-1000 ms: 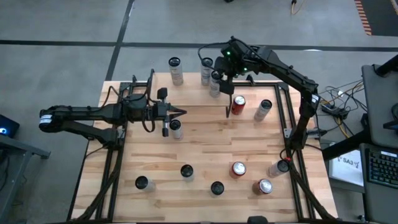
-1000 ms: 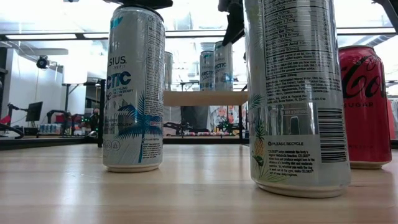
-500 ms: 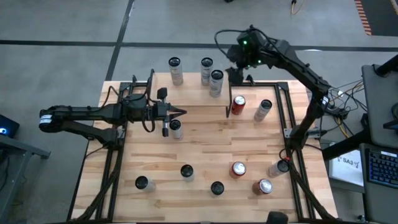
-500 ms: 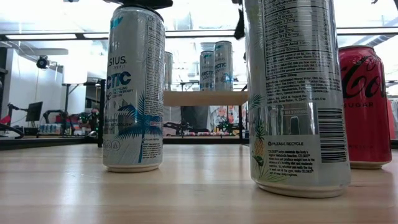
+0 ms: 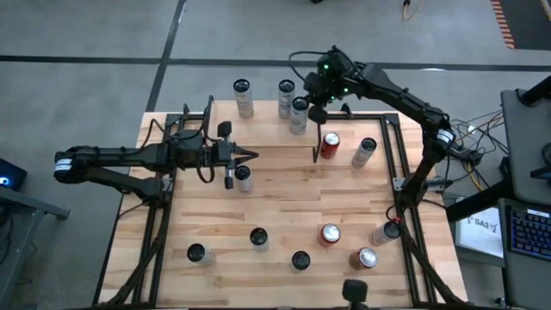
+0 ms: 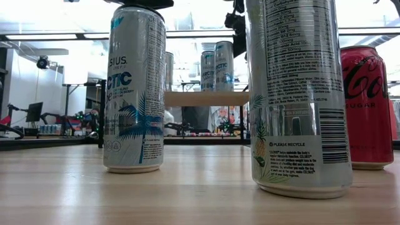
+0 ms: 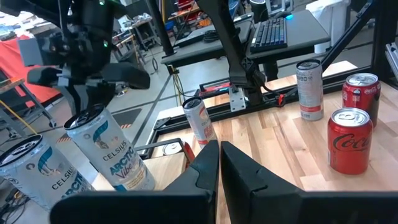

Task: Place canned beverage on shelf
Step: Put the white soda can aligned with the other white soda can on the shelf

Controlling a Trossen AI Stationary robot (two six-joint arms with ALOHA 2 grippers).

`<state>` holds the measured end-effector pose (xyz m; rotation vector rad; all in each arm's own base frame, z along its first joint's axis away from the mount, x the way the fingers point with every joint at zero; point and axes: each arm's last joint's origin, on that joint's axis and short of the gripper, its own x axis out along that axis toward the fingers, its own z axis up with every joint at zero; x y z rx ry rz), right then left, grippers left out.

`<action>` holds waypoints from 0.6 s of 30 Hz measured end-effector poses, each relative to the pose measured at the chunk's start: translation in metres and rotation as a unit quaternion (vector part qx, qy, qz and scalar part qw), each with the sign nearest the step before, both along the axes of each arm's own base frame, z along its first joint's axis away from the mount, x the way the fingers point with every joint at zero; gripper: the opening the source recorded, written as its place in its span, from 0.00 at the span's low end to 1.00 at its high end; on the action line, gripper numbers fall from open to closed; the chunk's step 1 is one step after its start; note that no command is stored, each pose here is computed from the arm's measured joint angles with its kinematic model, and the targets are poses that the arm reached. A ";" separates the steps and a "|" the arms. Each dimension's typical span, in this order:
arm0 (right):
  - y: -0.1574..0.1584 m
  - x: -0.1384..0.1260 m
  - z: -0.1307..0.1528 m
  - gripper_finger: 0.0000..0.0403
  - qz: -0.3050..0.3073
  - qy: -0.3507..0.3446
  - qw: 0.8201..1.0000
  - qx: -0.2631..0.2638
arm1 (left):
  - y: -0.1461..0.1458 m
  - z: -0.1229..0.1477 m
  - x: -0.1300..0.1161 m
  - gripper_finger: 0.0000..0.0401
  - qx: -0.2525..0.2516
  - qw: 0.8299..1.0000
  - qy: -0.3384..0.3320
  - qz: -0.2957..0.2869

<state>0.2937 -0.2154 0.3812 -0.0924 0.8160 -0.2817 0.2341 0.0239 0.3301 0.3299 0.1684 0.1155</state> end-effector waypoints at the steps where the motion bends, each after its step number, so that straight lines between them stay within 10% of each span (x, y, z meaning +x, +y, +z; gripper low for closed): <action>1: 0.000 0.001 0.000 0.03 0.001 -0.004 1.000 -0.001 | 0.000 0.000 0.000 0.00 0.000 1.000 -0.001 0.000; 18: 0.003 0.001 0.013 0.03 -0.011 -0.042 0.998 -0.034 | 0.000 0.002 0.000 0.00 0.001 1.000 -0.011 0.000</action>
